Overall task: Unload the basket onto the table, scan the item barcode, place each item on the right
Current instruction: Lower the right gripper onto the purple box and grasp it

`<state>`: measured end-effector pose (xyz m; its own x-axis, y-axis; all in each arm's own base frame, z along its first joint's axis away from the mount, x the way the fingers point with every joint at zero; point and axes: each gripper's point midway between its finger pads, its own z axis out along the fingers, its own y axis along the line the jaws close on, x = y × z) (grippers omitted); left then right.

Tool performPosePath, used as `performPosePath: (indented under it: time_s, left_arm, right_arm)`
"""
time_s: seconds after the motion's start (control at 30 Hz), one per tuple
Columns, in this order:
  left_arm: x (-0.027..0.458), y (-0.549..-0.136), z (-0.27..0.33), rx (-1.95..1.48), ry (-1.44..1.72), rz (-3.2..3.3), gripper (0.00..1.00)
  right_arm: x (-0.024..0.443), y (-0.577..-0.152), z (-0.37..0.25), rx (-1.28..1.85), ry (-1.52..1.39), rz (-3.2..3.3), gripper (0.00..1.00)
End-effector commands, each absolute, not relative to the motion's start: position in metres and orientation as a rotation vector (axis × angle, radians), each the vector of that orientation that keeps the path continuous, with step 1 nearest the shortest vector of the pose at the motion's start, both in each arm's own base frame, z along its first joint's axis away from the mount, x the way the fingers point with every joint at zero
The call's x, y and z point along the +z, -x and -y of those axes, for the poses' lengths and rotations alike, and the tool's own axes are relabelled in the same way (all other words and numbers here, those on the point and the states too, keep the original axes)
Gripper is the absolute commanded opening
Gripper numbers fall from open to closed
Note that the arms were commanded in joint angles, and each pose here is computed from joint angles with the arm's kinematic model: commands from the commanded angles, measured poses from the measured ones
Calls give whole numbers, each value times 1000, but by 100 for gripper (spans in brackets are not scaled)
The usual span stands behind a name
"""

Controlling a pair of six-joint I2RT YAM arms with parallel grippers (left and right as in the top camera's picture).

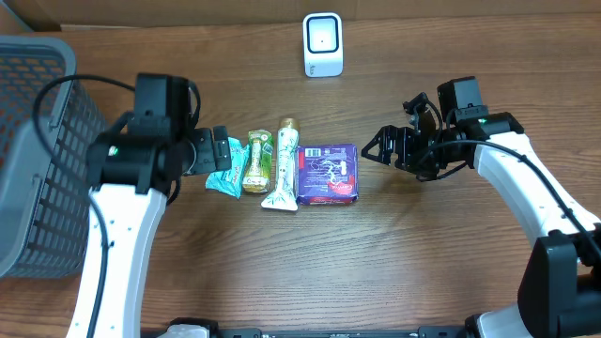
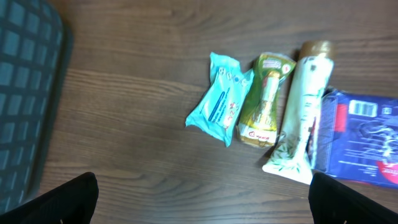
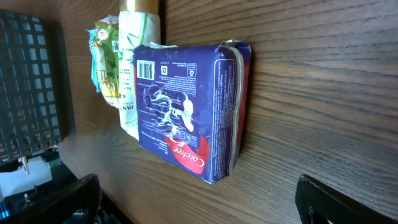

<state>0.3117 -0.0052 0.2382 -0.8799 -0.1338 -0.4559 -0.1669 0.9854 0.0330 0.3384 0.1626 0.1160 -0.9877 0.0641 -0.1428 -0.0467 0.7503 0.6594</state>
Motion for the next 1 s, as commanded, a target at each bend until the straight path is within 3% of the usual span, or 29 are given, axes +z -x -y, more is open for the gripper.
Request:
performPosePath:
  time_s: [0.0, 0.57, 0.97]
  left_arm:
    - [218, -319, 10, 105, 164, -2733, 100]
    - [128, -342, 13, 176, 151, -2994, 100]
    - [97, -354, 14, 180, 128, -3045, 100]
  right_arm:
    - [111, -336, -165, 1090, -25, -2807, 100]
    - [111, -338, -165, 1085, -20, -2798, 100]
    - [111, -338, -165, 1085, -19, -2798, 100]
